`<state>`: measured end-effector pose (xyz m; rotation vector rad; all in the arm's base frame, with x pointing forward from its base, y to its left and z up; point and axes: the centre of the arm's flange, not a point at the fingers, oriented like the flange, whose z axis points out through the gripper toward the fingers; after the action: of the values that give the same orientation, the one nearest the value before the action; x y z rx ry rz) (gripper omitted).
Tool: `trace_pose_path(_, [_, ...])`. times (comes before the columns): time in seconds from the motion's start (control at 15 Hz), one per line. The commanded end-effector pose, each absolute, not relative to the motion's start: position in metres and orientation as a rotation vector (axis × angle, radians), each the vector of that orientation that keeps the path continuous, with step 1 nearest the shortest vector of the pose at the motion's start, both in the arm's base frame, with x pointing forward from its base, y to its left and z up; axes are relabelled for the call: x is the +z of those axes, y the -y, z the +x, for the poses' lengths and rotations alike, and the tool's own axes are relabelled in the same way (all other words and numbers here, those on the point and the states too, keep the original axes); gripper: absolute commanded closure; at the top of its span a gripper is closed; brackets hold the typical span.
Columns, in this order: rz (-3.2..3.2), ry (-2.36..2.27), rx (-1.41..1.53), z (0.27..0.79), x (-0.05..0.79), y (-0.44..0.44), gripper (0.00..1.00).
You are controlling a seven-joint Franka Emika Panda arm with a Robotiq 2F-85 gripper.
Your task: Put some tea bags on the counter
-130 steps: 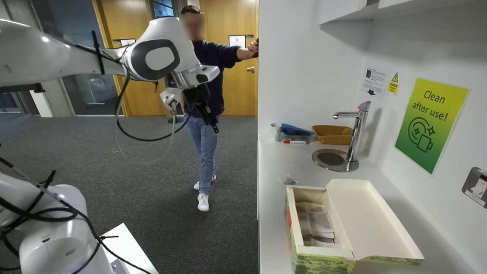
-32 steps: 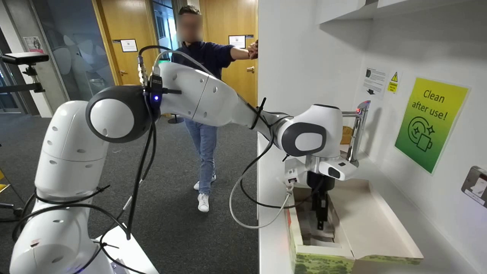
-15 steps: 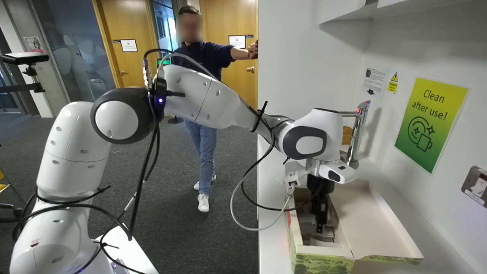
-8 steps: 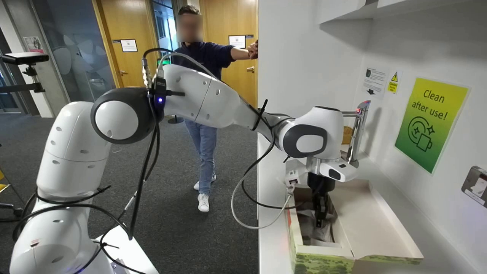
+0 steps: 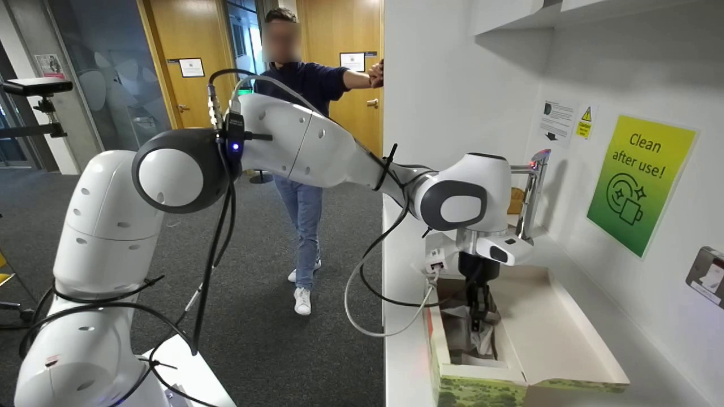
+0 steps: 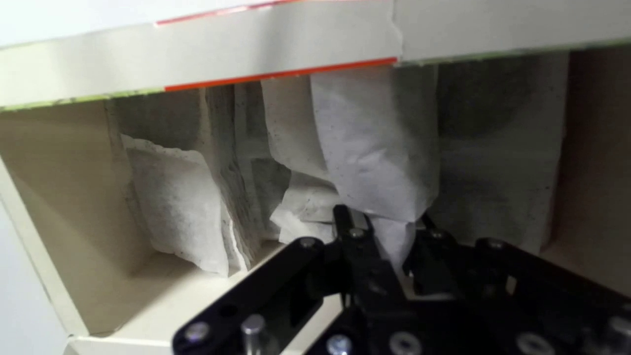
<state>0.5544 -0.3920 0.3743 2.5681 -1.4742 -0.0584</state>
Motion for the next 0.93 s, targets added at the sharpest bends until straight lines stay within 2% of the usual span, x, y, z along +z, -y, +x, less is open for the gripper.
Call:
trace_pose_path(0.0, [2.589,1.485,-0.009,0.5501,0.3982,0.3876,0.96])
trace_pose_path(0.4, [2.591,1.487,0.009,0.5504,0.4052,0.3863,0.95])
trace_pose_path(0.47, [2.589,1.486,0.007,0.5507,0.4046,0.3863,0.56])
trace_pose_path(0.53, [2.588,1.487,0.006,0.5507,0.4044,0.3863,0.55])
trace_pose_path(0.6, [2.588,1.487,0.005,0.5509,0.4042,0.3863,0.49])
trace_pose_path(0.87, [2.588,1.488,0.003,0.5514,0.4042,0.3866,0.19])
